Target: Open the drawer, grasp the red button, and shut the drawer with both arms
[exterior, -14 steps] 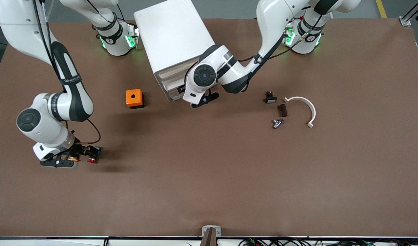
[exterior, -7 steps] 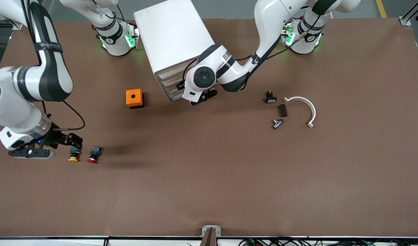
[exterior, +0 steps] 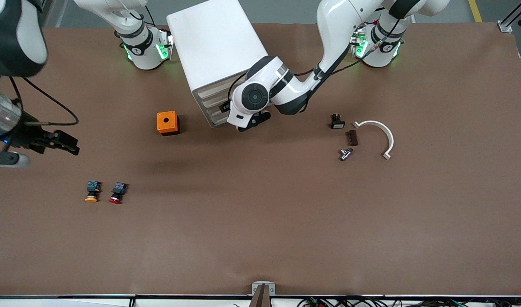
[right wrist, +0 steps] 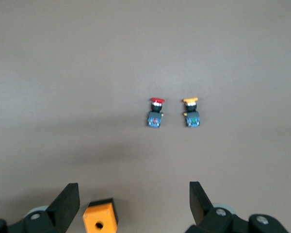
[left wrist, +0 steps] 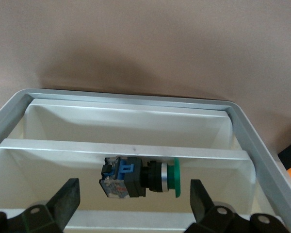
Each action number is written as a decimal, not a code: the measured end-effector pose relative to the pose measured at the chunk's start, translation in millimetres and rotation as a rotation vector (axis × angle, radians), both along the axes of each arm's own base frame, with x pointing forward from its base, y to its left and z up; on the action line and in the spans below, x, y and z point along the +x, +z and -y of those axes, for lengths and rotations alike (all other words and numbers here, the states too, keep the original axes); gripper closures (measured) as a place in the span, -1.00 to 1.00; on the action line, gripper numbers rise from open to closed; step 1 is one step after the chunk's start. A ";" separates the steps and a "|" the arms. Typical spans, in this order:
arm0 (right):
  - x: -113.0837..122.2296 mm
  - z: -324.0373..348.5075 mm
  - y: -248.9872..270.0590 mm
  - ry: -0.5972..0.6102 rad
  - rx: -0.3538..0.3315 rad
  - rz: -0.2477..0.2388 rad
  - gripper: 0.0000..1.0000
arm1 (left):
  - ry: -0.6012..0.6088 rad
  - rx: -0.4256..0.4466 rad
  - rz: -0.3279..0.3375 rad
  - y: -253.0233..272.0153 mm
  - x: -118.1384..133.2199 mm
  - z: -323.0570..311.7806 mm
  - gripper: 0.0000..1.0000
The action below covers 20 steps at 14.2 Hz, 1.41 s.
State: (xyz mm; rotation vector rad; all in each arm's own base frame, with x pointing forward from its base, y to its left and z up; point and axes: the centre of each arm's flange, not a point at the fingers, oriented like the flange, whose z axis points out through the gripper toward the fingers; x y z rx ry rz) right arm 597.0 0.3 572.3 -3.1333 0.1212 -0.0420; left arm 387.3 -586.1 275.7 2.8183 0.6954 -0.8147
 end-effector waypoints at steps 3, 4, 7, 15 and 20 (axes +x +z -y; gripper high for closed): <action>-11.5 2.6 35.2 -0.008 0.007 -0.019 -1.00 | 0.024 -0.015 0.050 22.1 24.6 -11.6 -1.00; -13.0 2.9 39.7 -0.009 0.007 -0.017 -1.00 | 0.023 -0.013 0.098 35.8 38.5 -20.0 -1.00; -17.1 3.1 48.9 -0.009 0.008 -0.011 -1.00 | 0.015 0.024 0.258 85.0 80.5 -55.4 -1.00; -32.3 11.2 63.3 -0.055 0.009 -0.028 -1.00 | -0.076 0.040 0.336 197.6 195.3 -267.1 -1.00; -39.5 12.4 59.9 -0.070 0.011 -0.019 -1.00 | -0.154 0.026 0.354 245.0 211.0 -373.1 -1.00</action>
